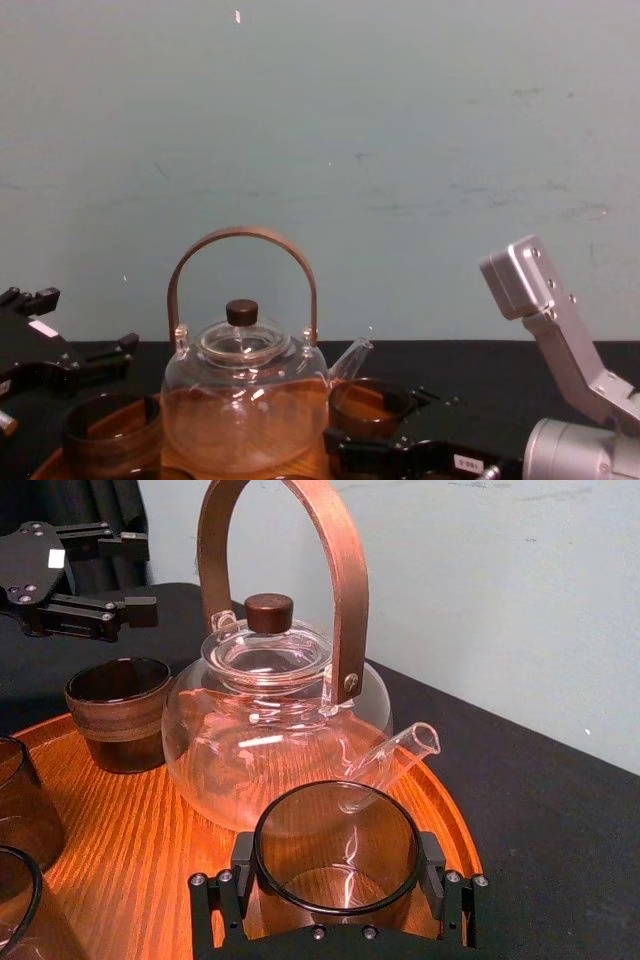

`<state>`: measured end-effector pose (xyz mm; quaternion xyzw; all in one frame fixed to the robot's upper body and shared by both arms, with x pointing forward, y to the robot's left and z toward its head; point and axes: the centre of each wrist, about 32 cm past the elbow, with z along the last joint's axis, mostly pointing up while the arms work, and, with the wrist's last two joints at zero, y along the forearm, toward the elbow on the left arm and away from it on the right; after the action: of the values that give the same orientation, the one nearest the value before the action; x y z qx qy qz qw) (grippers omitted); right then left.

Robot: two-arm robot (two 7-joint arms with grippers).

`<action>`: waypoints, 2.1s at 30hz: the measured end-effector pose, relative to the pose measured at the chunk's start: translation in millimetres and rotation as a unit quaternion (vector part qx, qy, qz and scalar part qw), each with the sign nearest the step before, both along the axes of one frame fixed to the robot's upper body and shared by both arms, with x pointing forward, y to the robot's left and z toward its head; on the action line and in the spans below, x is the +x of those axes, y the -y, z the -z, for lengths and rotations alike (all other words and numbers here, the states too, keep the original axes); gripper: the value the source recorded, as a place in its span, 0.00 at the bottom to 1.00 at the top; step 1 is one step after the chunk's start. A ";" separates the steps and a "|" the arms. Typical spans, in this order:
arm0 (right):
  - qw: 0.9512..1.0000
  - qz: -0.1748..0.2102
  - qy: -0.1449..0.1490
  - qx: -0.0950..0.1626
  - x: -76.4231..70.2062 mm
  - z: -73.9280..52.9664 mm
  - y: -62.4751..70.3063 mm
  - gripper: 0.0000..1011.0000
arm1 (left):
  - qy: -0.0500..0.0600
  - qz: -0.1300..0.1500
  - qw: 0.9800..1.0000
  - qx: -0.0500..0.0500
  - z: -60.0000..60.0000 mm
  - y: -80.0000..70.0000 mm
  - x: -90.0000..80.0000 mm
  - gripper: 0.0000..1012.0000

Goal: Pick up the glass from the table and place it on the tray.

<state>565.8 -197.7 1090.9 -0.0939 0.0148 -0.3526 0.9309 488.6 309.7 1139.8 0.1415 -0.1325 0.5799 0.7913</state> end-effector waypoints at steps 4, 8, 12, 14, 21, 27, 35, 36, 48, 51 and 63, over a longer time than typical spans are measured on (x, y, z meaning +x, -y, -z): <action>1.000 0.000 0.000 0.000 0.0 -0.1 0.0 0.99 | 0.000 0.000 1.000 0.000 0.0 0.0 0.0 0.99; 1.000 -0.003 0.003 0.005 -0.3 -2.7 2.1 0.99 | 0.000 0.000 1.000 0.000 0.0 0.0 0.0 0.99; 1.000 -0.003 0.009 0.010 -2.0 -6.8 4.9 0.99 | 0.000 0.000 1.000 0.000 0.0 0.0 0.0 0.99; 1.000 -0.003 0.012 0.012 -2.9 -8.6 6.3 0.99 | 0.000 0.000 1.000 0.000 0.0 0.0 0.0 0.99; 0.999 0.001 0.026 0.020 -6.9 -17.6 12.5 0.99 | 0.000 0.000 1.000 0.000 0.0 0.0 0.0 0.99; 0.999 0.002 0.038 0.029 -11.3 -25.4 18.0 0.99 | 0.000 0.000 1.000 0.000 0.0 0.0 0.0 0.99; 0.997 0.020 0.052 0.047 -19.4 -32.6 31.8 0.99 | 0.000 0.000 1.000 0.000 0.0 0.0 0.0 0.99; 0.997 0.022 0.054 0.049 -20.4 -33.1 33.7 0.99 | 0.000 0.000 1.000 0.000 0.0 0.0 0.0 0.99; 0.990 0.113 0.059 0.061 -32.6 -30.9 78.6 0.99 | 0.000 0.000 1.000 0.000 0.0 0.0 0.0 0.99; 0.987 0.142 0.058 0.058 -35.0 -28.1 89.8 0.99 | 0.000 0.000 1.000 0.000 0.0 0.0 0.0 0.99; 0.975 0.213 0.054 0.040 -36.2 -16.2 113.5 0.99 | 0.000 0.000 1.000 0.000 0.0 0.0 0.0 0.99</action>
<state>529.6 -311.2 1107.1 -0.0317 -0.0020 -0.5464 0.8369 488.6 309.7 1139.8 0.1415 -0.1325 0.5799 0.7913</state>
